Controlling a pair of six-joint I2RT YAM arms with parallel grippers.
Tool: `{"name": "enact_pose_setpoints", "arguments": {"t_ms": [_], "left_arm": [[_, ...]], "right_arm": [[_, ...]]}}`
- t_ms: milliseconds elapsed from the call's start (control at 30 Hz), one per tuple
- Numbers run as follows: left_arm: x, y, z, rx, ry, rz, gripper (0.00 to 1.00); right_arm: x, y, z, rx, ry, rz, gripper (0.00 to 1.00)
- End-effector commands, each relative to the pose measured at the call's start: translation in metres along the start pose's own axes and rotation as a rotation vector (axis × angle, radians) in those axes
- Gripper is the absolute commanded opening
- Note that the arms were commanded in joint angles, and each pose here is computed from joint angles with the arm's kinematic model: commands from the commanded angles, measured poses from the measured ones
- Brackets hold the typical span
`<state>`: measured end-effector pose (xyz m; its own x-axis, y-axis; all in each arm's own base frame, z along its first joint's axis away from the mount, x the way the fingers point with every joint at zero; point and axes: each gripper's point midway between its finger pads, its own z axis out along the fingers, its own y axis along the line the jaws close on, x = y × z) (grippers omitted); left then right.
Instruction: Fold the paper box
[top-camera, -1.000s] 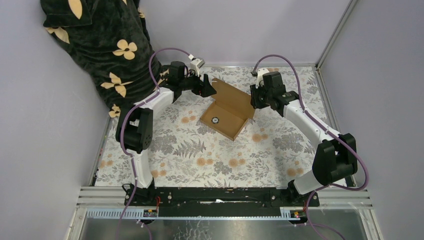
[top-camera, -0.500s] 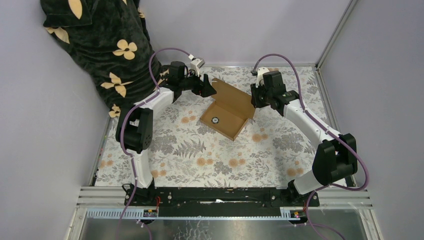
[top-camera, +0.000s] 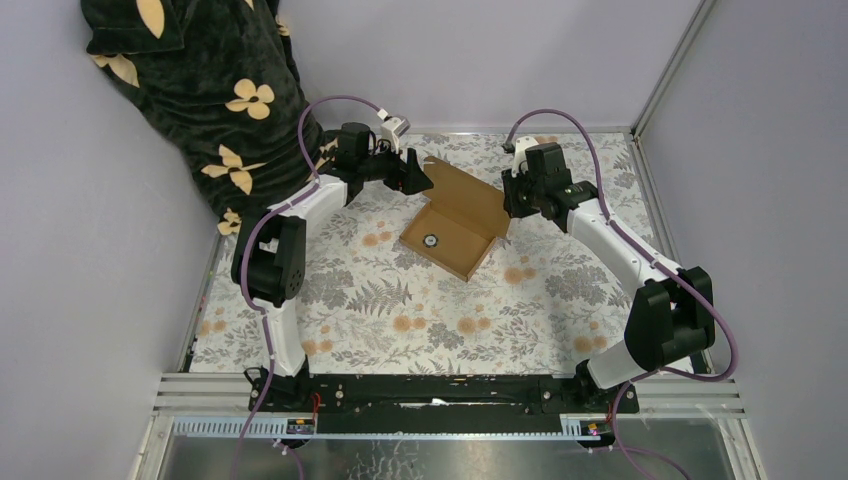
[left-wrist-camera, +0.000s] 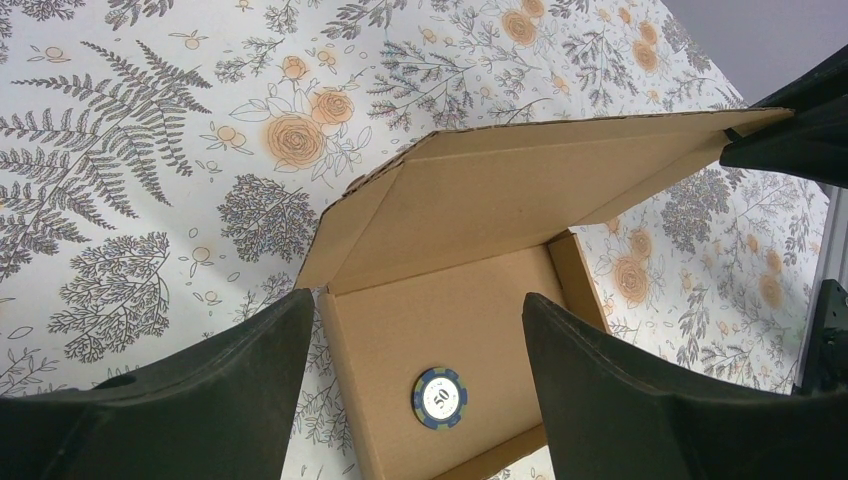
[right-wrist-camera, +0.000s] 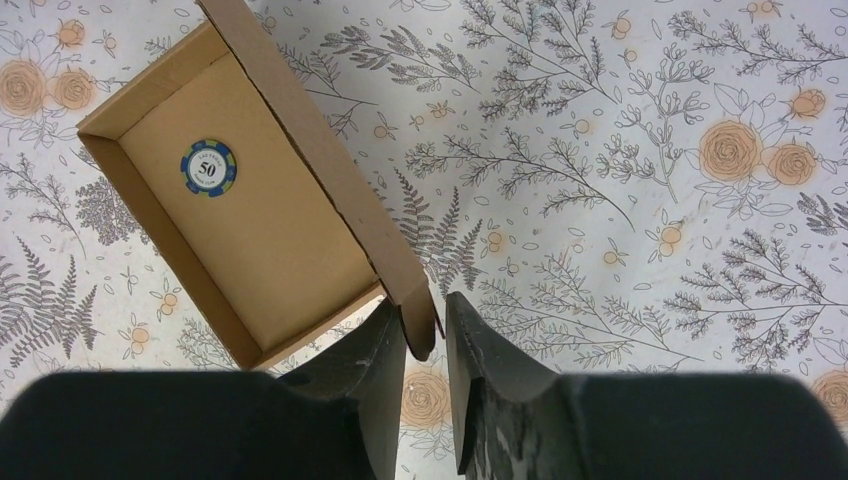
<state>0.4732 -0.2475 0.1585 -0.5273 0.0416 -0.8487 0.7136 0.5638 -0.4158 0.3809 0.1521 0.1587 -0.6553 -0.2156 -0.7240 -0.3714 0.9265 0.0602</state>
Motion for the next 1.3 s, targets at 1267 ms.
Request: {"name": "enact_pose_setpoints", "arguments": {"t_ms": [1267], "left_arm": [[-0.025, 0.011, -0.018, -0.064, -0.037, 0.128, 0.82]], "right_arm": [[-0.026, 0.010, 0.000, -0.092, 0.019, -0.126, 0.05]]}}
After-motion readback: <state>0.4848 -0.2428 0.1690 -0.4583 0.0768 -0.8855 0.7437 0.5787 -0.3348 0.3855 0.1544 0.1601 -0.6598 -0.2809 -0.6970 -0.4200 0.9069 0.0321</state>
